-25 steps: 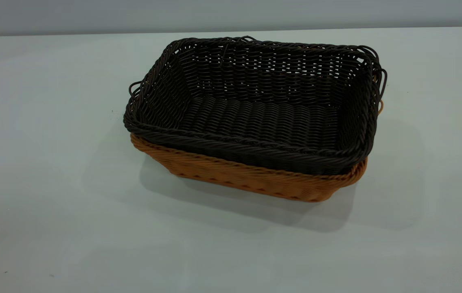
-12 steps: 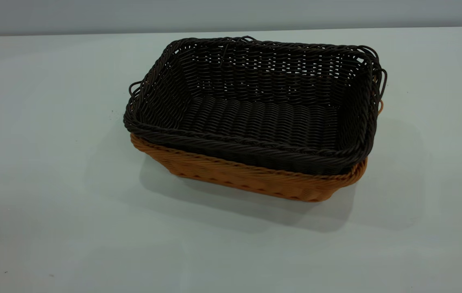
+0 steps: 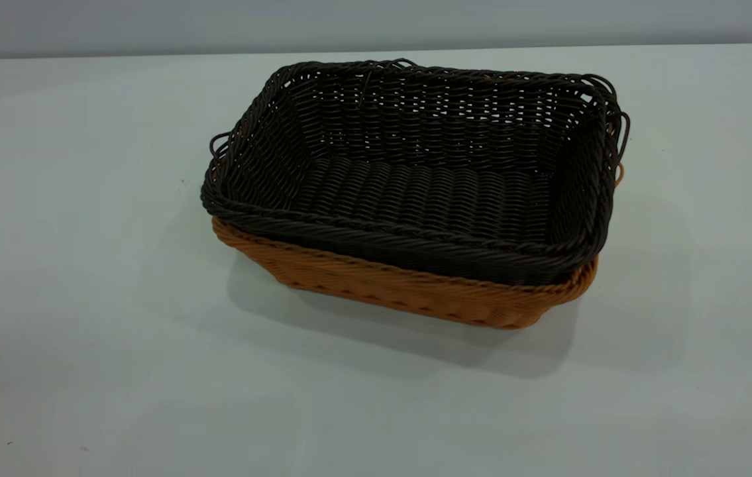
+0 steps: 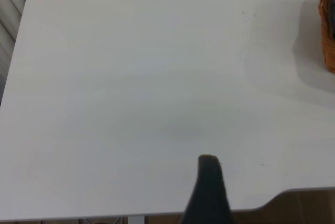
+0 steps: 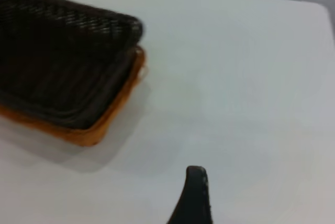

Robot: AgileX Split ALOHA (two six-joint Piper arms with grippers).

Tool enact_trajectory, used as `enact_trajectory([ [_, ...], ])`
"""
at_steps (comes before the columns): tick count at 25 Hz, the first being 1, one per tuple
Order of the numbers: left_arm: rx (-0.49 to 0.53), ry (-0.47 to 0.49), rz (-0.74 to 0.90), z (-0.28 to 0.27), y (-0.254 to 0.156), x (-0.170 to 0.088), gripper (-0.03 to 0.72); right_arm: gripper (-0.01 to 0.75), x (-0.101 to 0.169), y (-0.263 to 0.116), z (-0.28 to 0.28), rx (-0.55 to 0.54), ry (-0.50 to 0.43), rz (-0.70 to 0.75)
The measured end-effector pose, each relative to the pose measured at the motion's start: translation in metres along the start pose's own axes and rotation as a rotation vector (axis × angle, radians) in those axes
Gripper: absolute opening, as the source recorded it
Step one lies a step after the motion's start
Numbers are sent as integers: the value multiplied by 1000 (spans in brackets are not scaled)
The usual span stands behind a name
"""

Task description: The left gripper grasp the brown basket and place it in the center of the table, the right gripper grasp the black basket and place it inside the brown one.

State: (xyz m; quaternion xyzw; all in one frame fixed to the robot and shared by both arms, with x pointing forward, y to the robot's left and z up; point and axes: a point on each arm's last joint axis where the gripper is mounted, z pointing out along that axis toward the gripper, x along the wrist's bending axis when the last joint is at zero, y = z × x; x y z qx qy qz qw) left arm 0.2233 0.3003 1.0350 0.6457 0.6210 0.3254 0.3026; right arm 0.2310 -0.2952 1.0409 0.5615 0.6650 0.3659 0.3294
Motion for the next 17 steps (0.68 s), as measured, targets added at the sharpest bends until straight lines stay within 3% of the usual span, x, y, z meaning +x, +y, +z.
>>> enact_trajectory([
  [4, 0, 0, 0, 0, 0, 0, 542, 582, -4, -1, 0, 3, -44, 48],
  [17, 0, 0, 0, 0, 0, 0, 542, 582, -4, -1, 0, 3, -44, 58],
])
